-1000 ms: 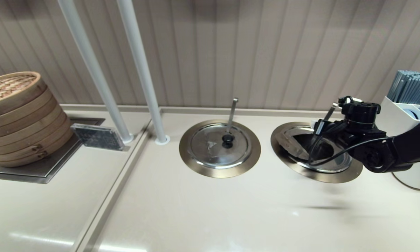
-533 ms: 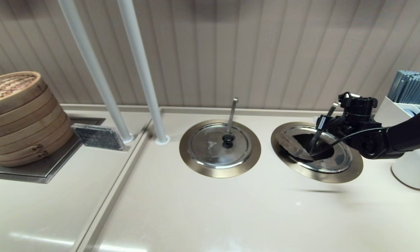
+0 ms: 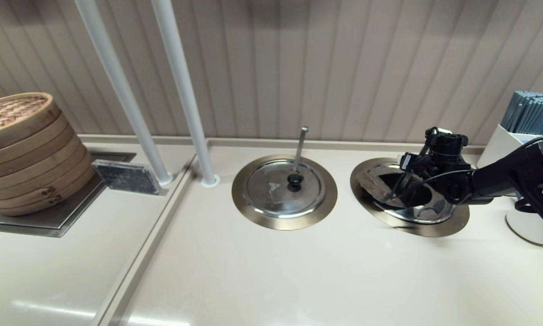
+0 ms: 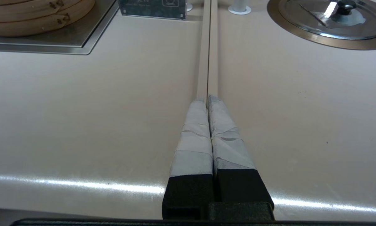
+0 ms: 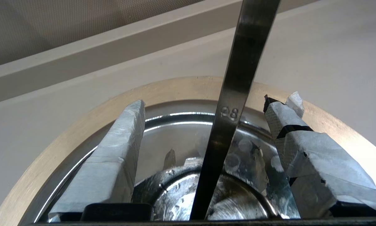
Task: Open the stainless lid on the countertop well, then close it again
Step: Stir with a spoon
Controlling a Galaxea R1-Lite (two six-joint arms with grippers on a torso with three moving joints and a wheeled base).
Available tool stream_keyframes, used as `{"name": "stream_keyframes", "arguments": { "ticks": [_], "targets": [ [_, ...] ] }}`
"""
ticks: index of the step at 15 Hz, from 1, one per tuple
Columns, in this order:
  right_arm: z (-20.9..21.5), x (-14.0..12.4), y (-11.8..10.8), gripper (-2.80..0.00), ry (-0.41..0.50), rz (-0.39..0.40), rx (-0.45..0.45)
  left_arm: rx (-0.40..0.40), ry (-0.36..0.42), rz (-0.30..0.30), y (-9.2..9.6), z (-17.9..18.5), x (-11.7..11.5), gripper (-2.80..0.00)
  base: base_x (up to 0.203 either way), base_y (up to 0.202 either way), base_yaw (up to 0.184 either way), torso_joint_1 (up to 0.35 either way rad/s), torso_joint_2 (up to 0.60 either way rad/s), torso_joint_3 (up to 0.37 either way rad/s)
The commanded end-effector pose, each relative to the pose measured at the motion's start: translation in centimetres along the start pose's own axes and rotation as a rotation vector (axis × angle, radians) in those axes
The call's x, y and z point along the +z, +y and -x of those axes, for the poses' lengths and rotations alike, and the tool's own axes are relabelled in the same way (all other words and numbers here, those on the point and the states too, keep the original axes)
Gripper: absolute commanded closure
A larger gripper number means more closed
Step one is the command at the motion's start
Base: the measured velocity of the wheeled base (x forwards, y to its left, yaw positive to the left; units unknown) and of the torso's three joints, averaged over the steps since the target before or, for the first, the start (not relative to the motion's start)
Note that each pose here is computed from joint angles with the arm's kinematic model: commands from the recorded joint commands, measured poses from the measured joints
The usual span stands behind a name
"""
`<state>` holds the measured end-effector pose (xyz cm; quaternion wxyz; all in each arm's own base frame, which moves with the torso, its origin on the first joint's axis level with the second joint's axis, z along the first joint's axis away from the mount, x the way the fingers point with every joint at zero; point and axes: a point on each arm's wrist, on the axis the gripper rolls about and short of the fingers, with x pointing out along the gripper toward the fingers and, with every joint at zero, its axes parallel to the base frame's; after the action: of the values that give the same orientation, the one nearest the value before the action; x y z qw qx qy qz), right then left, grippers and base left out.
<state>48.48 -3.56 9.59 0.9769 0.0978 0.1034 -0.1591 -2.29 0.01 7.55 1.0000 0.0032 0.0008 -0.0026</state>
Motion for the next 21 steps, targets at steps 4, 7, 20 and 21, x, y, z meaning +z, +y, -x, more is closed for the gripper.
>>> {"name": "stream_keyframes", "arguments": {
  "ticks": [4, 7, 20, 21],
  "targets": [
    [-3.8, -1.4, 0.1, -2.80, -0.029, 0.035, -0.005, 0.001, 0.001, -0.001, 0.0, 0.0, 0.0, 0.00, 0.000, 0.000, 0.000, 0.000, 0.00, 0.000],
    [-4.6, -1.7, -0.1, -2.80, -0.016, 0.040, -0.013, 0.001, 0.000, 0.000, 0.0, 0.0, 0.0, 0.00, 0.000, 0.000, 0.000, 0.000, 0.00, 0.000],
    [-4.4, 0.1, 0.3, 0.00, -0.066, 0.026, -0.004, 0.001, 0.000, 0.000, 0.0, 0.0, 0.0, 0.00, 0.000, 0.000, 0.000, 0.000, 0.00, 0.000],
    [-4.3, 0.3, 0.3, 0.00, -0.070, 0.022, -0.004, 0.000, 0.001, 0.000, 0.0, 0.0, 0.0, 0.00, 0.000, 0.000, 0.000, 0.000, 0.00, 0.000]
  ]
}}
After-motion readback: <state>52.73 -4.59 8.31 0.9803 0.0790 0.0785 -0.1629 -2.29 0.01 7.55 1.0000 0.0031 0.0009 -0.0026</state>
